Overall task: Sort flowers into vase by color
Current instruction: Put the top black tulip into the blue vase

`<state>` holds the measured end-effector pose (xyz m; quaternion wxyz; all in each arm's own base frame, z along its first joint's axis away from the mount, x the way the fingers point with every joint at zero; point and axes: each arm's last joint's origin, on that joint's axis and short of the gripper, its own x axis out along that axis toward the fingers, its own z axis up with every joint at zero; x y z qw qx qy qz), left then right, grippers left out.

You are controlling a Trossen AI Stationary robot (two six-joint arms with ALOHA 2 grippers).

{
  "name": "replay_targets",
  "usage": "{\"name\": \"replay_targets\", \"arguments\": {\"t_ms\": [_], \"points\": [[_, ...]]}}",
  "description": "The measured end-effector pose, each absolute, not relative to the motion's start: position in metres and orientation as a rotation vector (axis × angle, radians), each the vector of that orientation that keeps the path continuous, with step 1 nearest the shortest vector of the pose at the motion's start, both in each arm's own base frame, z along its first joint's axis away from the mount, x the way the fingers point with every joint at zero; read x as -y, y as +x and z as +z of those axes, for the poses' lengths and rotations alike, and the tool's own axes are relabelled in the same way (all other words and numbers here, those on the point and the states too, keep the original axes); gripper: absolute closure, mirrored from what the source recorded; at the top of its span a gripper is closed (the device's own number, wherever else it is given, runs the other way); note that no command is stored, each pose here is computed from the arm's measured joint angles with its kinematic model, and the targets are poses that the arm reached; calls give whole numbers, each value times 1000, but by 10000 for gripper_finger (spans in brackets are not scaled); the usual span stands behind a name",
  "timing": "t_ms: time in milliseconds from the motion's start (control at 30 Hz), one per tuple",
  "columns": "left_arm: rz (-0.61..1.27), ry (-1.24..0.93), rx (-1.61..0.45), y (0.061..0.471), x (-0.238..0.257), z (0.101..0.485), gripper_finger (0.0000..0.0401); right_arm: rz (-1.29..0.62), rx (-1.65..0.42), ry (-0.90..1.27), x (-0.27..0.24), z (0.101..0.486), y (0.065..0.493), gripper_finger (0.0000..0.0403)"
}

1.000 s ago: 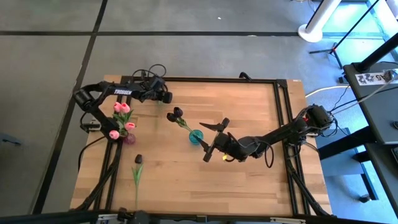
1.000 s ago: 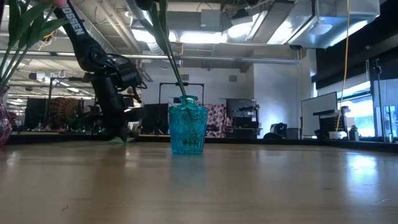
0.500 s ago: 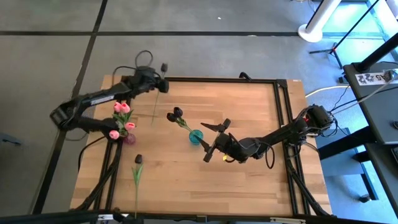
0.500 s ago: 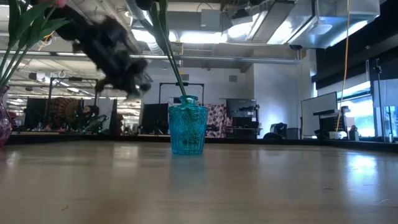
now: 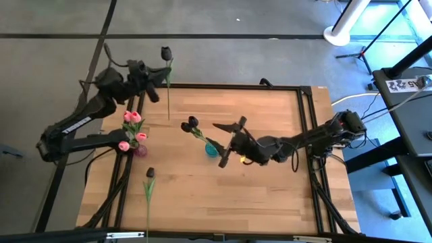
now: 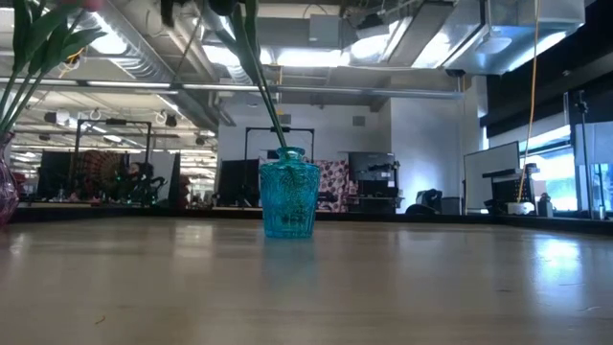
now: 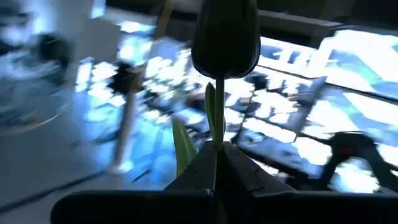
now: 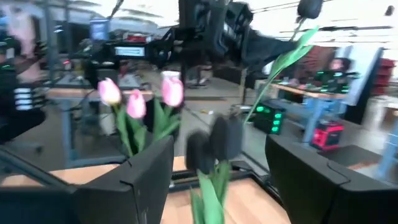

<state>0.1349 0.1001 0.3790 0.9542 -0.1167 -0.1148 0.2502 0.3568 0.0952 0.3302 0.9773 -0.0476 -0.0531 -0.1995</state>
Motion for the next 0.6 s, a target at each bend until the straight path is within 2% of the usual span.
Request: {"name": "replay_targets", "arguments": {"t_ms": [133,300,600], "points": [[351,-173,267,140,-78,403,399,-333,78,-107,-82,357,372,150],[166,-74,268,154,-50,412,399,-266,126,-104,-63,385,383,150],[-38,-29,279,173,-17,415,399,-115,205,-3,-23,392,408,150]]}}
